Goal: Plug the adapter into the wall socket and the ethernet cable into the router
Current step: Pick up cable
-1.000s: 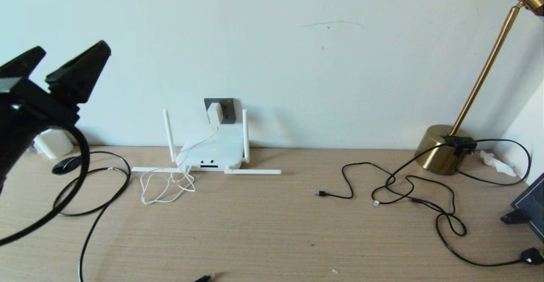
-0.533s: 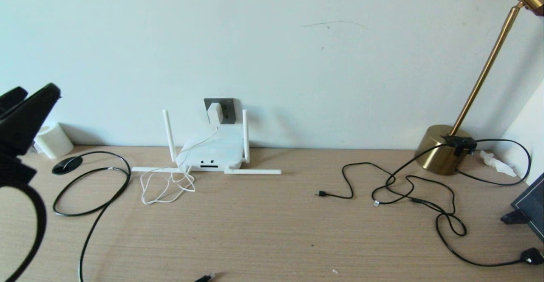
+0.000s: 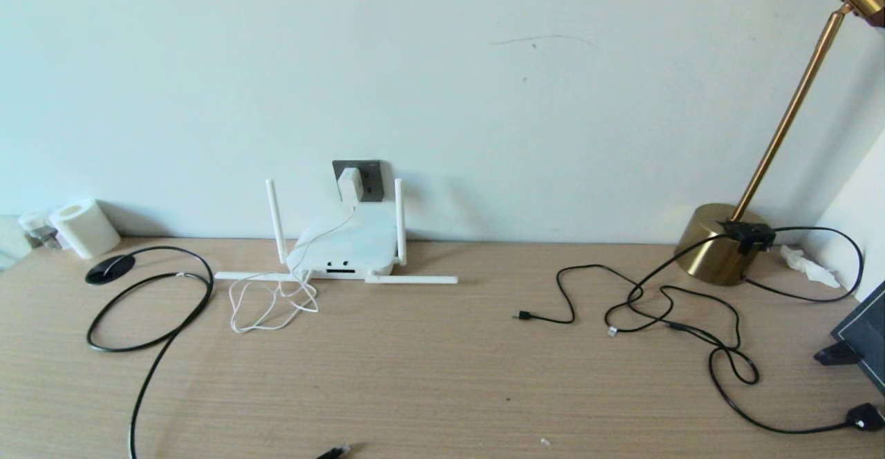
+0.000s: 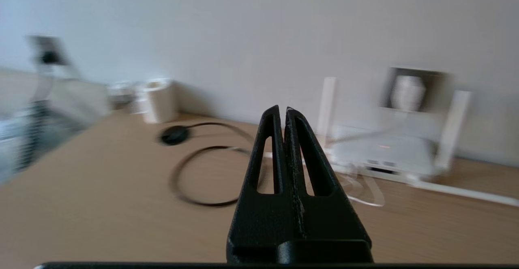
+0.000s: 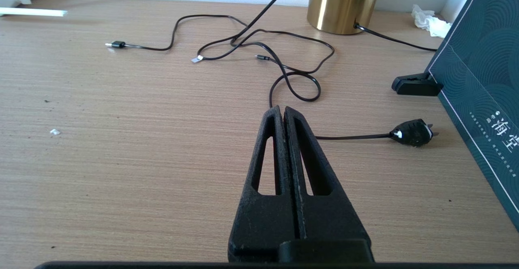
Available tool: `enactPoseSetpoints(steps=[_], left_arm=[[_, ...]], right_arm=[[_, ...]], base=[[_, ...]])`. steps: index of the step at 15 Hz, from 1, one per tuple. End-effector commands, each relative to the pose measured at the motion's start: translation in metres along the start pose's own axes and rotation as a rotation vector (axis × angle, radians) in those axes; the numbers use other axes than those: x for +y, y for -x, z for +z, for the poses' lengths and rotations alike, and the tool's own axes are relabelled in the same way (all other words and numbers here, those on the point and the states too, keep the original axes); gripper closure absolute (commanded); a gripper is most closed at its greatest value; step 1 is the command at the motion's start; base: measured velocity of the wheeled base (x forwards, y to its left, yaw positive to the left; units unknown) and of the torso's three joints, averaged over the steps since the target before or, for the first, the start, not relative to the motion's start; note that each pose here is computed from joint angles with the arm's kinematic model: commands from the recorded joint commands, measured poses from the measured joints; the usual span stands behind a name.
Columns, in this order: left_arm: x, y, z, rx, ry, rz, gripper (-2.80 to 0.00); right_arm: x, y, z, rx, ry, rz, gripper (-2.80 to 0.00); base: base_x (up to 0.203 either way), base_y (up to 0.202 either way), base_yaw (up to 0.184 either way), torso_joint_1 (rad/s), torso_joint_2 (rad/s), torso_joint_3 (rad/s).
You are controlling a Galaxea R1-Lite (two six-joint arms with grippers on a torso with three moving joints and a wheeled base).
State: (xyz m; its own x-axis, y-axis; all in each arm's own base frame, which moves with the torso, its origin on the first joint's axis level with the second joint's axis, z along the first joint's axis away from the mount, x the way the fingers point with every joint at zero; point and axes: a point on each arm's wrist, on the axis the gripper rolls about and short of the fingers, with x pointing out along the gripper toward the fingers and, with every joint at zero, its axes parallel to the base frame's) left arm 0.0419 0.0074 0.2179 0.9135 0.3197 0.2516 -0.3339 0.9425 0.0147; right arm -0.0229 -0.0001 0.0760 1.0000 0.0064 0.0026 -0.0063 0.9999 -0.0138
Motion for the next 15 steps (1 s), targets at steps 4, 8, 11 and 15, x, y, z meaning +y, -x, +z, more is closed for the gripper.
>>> enactPoseSetpoints(steps=[4,8,11,15], left_arm=[[-0.002,-0.004,0.008,-0.010,-0.075,-0.183,0.00],[-0.018,-0.016,-0.011,0.313,-0.141,-0.683,0.00],[-0.026,-0.009,-0.060,0.607,-0.369,-0.953,0.00],[-0.038,-0.029,-0.095,0.680,-0.719,-1.175,-2.80]], right_arm=[[0.000,0.000,0.000,0.002,0.001,0.001,0.00],[0.000,0.000,0.000,0.001,0.000,0.000,0.00],[0.000,0.000,0.000,0.002,0.001,0.001,0.00],[0.000,0.000,0.000,0.003,0.000,0.000,0.00]], base=[[0.000,0.000,0.000,0.000,0.00,0.000],[0.000,0.000,0.000,0.000,0.00,0.000],[0.000,0.000,0.000,0.000,0.00,0.000],[0.000,0.000,0.000,0.000,0.00,0.000]])
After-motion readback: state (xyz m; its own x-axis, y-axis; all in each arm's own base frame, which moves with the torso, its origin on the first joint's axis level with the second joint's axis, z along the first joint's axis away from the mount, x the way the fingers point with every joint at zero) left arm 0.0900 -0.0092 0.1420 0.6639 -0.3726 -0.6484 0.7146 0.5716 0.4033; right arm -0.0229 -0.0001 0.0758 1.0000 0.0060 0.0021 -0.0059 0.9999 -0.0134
